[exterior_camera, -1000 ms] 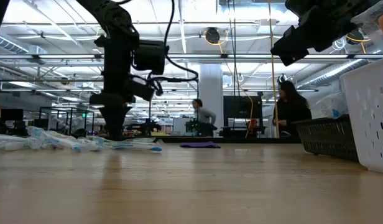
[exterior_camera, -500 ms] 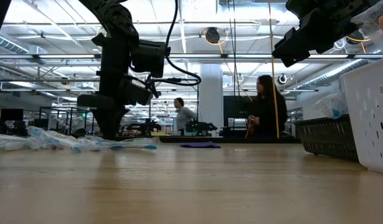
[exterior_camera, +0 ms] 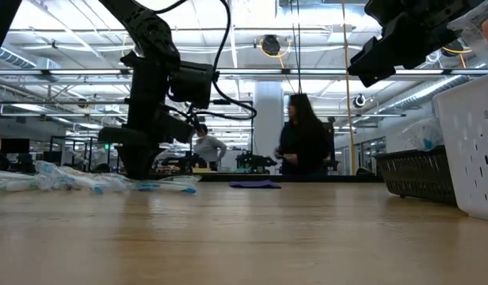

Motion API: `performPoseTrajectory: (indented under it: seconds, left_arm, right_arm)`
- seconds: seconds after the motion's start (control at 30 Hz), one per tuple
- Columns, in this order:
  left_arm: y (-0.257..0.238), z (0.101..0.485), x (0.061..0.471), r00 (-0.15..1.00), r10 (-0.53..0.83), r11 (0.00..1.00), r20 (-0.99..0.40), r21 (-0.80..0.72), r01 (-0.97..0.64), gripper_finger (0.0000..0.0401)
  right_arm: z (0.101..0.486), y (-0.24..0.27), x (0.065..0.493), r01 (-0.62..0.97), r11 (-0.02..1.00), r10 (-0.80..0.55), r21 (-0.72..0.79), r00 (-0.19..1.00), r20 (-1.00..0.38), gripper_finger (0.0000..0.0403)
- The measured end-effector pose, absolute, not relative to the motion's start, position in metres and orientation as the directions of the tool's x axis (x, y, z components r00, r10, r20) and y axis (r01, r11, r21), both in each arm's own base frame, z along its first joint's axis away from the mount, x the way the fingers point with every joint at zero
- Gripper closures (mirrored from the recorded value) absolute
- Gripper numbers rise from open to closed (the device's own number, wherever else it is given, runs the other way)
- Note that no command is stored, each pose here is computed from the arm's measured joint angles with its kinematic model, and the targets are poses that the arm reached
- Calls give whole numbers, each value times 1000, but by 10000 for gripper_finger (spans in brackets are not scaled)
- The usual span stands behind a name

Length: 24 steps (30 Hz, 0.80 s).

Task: Pick & Place Toothbrushes
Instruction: Put the green toothbrush into the black bin

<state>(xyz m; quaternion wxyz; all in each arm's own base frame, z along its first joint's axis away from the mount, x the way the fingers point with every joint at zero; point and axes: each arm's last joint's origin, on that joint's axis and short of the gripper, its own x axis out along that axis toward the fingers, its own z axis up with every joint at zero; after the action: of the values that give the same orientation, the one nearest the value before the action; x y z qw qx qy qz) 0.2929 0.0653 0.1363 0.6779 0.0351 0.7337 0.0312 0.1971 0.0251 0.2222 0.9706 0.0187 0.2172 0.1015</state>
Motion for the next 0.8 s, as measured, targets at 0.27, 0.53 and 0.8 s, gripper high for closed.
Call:
performPoseTrajectory:
  seconds: [0.27, 0.53, 0.8]
  left_arm:
    - [65, 137, 293, -80, 92, 995, -992, 94, -15, 378]
    - [63, 155, 291, -16, 115, 988, -993, 116, -104, 396]
    - [57, 190, 289, 150, 188, 969, -971, 158, -191, 398]
  right_arm:
    - [212, 25, 195, -189, 979, 206, 81, 893, -400, 344]
    - [213, 25, 195, -190, 978, 206, 80, 895, -395, 344]
    - [217, 25, 197, -194, 978, 208, 75, 911, -356, 344]
